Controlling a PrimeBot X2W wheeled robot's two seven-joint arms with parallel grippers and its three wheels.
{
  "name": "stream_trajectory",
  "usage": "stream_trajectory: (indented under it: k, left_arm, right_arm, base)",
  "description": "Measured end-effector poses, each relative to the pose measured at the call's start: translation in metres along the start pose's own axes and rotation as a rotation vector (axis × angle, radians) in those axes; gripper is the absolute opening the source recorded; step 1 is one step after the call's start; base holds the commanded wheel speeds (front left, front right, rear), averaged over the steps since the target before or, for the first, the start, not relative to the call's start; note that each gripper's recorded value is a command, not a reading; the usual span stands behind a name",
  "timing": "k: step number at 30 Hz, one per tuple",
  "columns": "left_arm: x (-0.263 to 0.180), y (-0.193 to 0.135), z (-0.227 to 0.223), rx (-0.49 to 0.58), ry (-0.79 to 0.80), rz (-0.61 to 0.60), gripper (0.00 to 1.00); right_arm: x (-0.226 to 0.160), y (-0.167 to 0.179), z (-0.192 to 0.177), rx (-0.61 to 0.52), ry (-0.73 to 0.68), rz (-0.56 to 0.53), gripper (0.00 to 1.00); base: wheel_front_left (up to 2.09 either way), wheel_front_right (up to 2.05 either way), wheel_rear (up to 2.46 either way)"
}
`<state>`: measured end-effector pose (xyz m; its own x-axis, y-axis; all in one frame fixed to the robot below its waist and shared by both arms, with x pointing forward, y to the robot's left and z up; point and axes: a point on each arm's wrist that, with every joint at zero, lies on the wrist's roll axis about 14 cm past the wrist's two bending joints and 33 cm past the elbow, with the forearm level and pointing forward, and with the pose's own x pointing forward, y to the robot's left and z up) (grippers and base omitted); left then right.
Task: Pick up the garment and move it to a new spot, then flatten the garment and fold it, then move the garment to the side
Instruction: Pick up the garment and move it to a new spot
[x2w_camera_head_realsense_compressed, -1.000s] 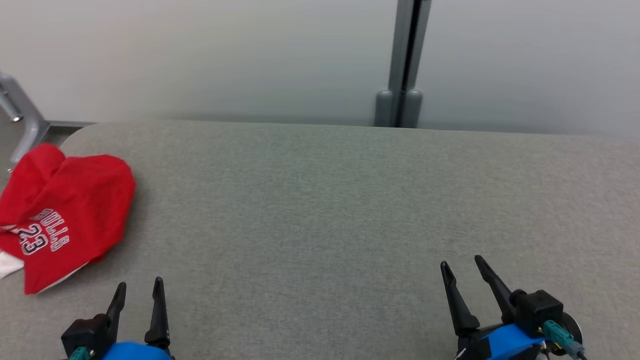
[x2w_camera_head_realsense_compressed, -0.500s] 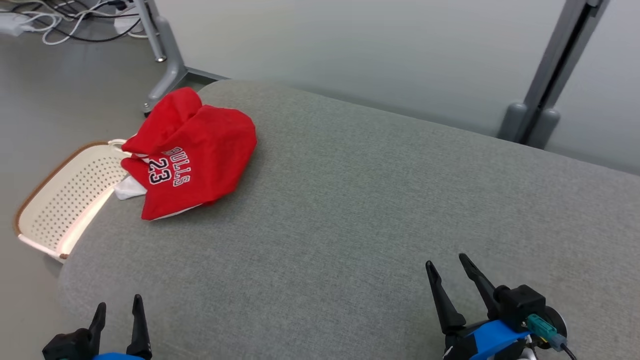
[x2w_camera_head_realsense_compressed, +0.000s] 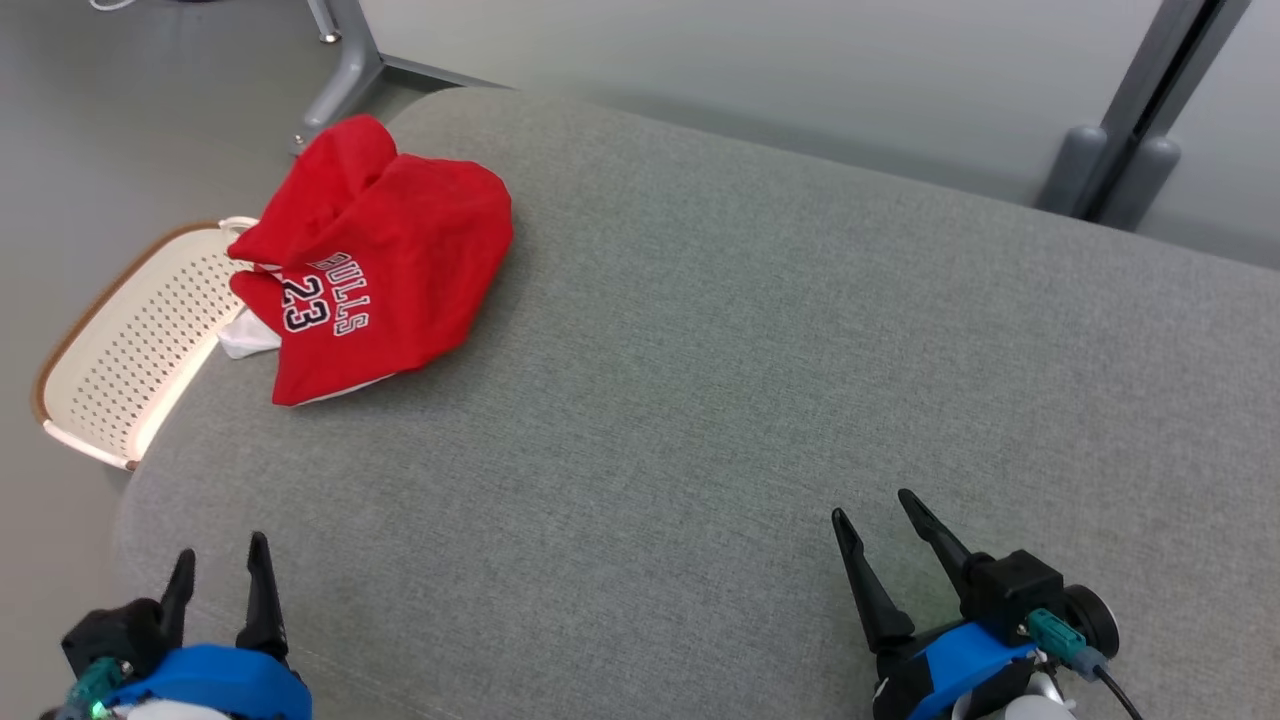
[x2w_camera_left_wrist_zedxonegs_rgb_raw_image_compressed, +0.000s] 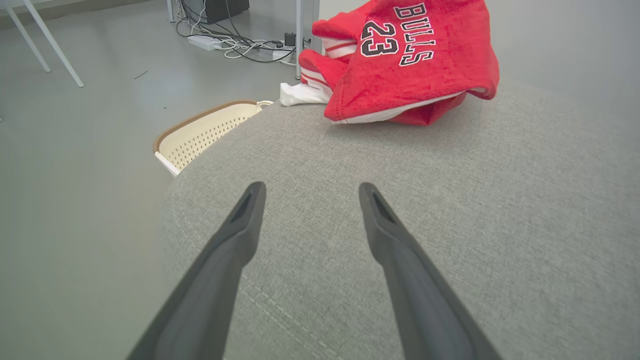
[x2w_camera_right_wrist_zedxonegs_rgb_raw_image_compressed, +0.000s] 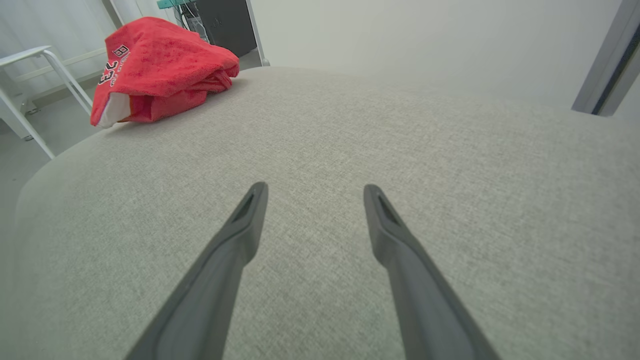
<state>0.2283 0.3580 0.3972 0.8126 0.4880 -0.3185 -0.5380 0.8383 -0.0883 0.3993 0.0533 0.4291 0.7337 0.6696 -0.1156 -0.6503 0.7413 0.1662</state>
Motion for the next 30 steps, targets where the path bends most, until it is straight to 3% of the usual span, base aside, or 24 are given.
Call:
stream_trajectory:
  k: [10,19,30]
  left_arm:
    - [0.075,-0.033,0.028,0.112,0.010,-0.078,1.00]
    - [0.124,-0.056,0.015,0.280,0.100,-0.154,1.00]
    - [0.151,-0.071,0.015,0.280,0.095,-0.162,1.00]
  right_arm:
    - [0.011,-0.033,-0.030,0.000,0.055,-0.050,1.00]
    - [0.025,-0.058,-0.045,0.025,0.057,-0.092,1.00]
    - [0.031,-0.072,-0.050,0.048,0.045,-0.122,1.00]
  base:
    - [0.00,0.00,0.00]
    - [0.00,0.00,0.00]
    - [0.00,0.00,0.00]
